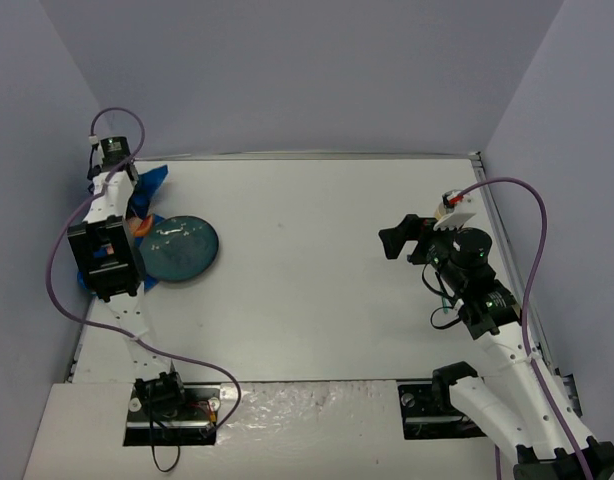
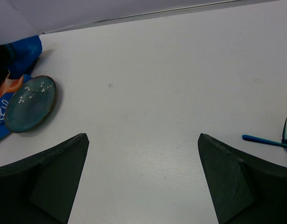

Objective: Set the dinner table for one person

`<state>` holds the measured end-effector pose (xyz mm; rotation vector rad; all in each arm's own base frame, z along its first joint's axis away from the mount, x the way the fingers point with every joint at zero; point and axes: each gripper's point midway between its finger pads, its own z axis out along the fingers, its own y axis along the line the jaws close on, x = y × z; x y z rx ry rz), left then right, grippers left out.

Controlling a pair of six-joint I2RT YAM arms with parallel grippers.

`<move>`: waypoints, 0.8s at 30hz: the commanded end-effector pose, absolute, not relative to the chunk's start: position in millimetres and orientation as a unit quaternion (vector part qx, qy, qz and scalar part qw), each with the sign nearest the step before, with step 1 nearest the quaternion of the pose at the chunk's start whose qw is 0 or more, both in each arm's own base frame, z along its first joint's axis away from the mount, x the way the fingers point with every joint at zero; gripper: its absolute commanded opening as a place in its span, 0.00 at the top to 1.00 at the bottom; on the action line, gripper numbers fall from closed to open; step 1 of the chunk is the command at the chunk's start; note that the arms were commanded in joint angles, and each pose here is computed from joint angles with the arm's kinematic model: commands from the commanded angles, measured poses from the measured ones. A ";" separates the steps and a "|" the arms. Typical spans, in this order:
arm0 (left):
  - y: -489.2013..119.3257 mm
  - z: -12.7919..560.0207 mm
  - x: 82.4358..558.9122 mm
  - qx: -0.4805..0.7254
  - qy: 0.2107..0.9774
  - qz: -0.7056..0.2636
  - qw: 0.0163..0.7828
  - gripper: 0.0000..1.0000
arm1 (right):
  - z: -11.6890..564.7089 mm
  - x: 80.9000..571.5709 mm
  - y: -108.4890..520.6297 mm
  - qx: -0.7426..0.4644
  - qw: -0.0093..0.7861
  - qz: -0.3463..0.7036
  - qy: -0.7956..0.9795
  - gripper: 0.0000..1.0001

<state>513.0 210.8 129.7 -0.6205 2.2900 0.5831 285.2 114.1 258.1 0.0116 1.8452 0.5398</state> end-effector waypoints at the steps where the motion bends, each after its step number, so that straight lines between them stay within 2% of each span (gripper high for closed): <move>1: 219.8 315.7 515.4 -0.244 0.780 0.257 0.516 1.00 | 280.5 290.2 123.0 -0.011 0.598 0.250 0.761 0.00; 9: 225.5 380.6 504.3 -0.240 0.735 0.293 0.562 1.00 | 289.7 285.6 126.2 -0.016 0.602 0.264 0.753 0.00; 24: 189.7 508.2 493.9 -0.206 0.658 0.280 0.668 1.00 | 293.5 281.0 125.1 -0.011 0.608 0.269 0.747 0.00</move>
